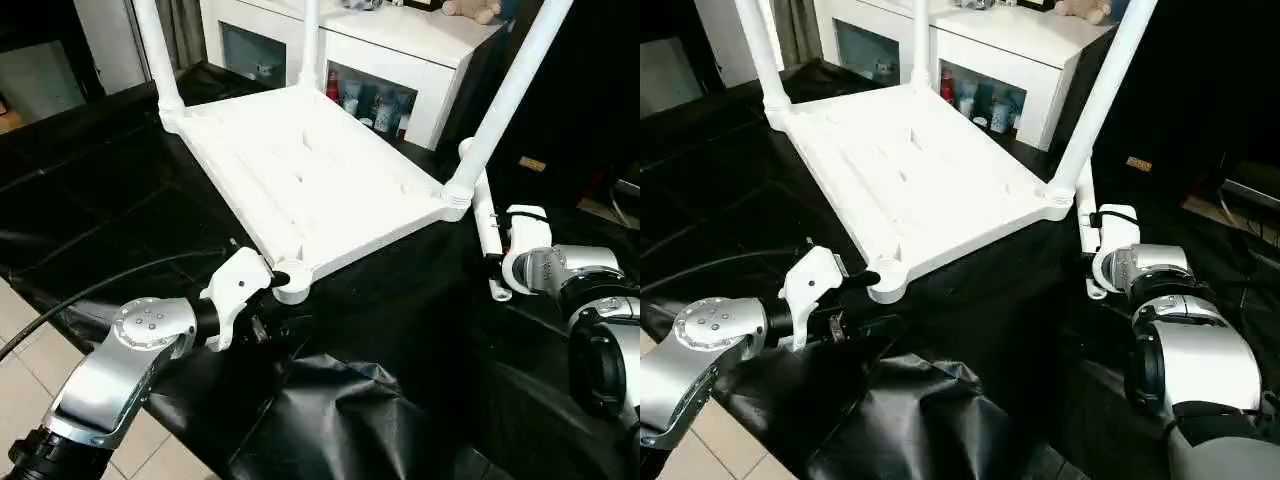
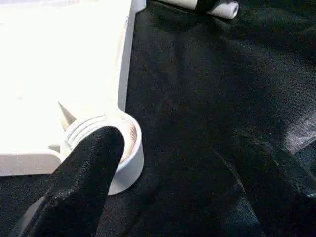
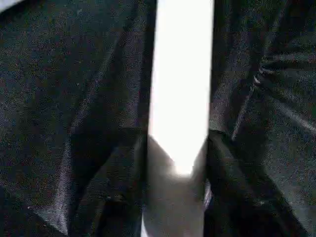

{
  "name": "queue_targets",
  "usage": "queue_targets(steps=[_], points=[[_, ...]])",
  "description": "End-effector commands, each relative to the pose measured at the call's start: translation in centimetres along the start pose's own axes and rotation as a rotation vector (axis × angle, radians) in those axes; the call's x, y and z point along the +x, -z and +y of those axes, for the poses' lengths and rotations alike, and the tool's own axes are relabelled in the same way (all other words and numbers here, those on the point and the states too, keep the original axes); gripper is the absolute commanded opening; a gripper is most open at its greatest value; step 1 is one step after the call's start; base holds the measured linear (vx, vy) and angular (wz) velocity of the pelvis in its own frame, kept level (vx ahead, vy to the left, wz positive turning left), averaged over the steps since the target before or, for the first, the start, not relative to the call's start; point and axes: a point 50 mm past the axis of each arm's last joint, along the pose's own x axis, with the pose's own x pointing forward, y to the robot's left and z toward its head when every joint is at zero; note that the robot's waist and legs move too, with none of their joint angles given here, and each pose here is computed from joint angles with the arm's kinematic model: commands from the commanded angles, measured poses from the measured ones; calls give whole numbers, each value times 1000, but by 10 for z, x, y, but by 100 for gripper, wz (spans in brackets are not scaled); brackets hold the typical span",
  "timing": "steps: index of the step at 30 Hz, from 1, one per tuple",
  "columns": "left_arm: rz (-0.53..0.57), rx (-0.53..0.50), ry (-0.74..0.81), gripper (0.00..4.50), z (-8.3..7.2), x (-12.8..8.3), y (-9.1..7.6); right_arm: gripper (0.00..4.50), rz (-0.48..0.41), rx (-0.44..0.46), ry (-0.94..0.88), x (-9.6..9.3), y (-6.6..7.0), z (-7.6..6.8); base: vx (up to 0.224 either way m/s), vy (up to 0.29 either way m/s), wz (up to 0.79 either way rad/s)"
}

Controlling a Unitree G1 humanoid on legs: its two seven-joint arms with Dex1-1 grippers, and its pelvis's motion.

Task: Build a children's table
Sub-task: Pick table leg

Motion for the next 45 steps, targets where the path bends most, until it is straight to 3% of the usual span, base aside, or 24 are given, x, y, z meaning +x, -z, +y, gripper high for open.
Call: queue_targets(steps=[1,6,11,12,16,18,22,30,33,45], points=[[9,-1,-1,401,-1,1,4,159,-9,60,11,-1,2,-10,0,0,0],[-14,-22,-24,401,-2,2,5,133,-104,144,-27,-1,-1,-13,0,0,0],[-15,-25,-25,401,-5,4,5,130,-155,125,-58,3,7,-13,0,0,0],[-22,-21,-37,401,-4,4,3,130,-231,117,-78,2,3,-14,0,0,0],[-39,-21,-68,401,-2,4,2,130,-331,108,-79,-2,-1,-16,0,0,0],[-105,-28,-196,401,5,4,-2,130,-505,110,-44,-13,-4,-19,0,0,0],[-143,-94,-389,401,16,5,3,130,-699,232,6,-37,3,-18,0,0,0],[-198,-128,-478,401,10,10,4,130,-767,231,162,-60,38,-11,0,0,0],[-217,-153,-494,401,10,10,5,130,-785,288,178,-68,39,-10,0,0,0],[-207,-154,-529,401,13,5,9,130,-767,240,168,-75,40,0,-74,165,-44]])
